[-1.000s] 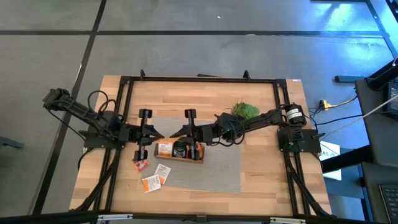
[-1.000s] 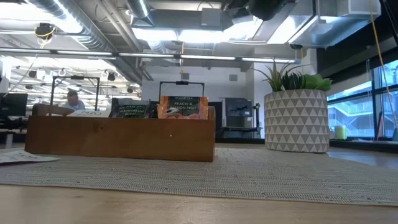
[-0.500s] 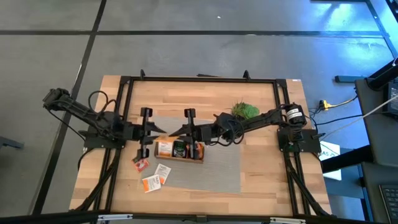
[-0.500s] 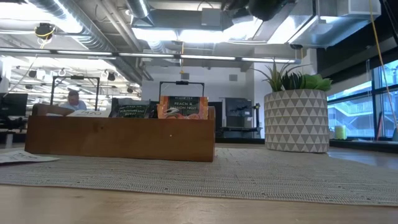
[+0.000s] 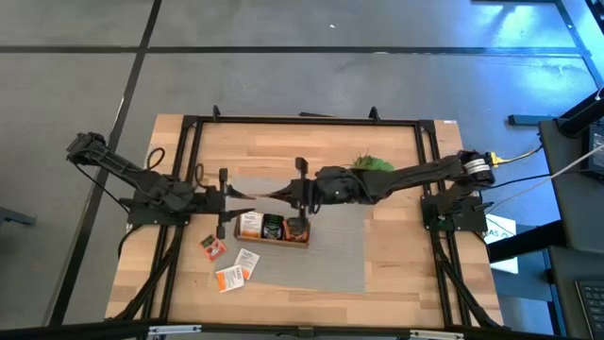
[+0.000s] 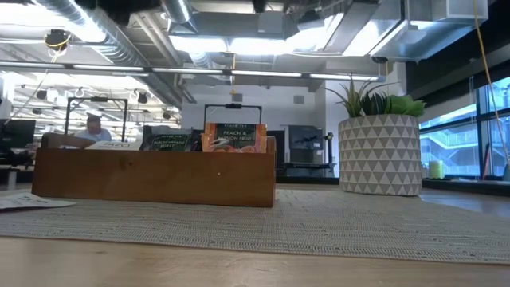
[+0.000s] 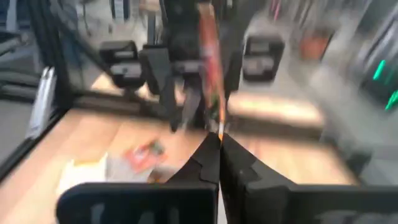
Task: Pick & Place Tea
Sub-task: Put the orange tea bag into the right section of the wooden organizer
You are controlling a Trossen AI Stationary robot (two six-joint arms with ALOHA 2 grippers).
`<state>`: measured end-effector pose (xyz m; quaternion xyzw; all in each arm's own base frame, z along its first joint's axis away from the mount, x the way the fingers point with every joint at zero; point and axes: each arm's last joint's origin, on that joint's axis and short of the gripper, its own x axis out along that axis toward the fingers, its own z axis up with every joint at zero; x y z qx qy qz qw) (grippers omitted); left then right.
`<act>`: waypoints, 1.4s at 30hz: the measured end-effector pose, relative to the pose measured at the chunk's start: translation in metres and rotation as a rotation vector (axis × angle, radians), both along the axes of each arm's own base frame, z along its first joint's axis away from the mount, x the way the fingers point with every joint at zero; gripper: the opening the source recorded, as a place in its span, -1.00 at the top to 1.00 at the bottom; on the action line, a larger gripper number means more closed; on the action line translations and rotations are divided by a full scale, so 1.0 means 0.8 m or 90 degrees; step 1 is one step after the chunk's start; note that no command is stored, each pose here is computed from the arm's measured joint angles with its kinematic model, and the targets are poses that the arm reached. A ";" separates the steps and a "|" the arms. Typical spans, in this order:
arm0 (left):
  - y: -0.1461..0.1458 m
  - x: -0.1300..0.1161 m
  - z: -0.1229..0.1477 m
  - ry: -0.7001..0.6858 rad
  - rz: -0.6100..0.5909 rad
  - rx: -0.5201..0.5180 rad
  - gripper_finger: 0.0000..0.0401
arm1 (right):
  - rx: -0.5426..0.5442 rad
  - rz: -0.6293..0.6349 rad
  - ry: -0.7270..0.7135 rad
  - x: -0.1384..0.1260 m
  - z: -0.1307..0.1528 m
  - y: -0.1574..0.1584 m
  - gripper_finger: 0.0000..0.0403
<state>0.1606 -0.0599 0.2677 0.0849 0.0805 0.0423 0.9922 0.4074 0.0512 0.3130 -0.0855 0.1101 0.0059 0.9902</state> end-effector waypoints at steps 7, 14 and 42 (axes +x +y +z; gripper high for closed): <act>0.003 -0.007 -0.028 0.141 0.006 0.035 0.38 | 0.114 -0.063 0.344 -0.016 -0.009 0.006 0.99; 0.006 -0.012 -0.039 0.196 0.022 0.019 0.38 | 0.262 -0.071 0.509 -0.016 -0.033 0.019 0.99; 0.005 -0.012 -0.039 0.200 0.002 0.011 0.41 | 0.229 -0.069 0.622 -0.006 -0.088 0.040 0.97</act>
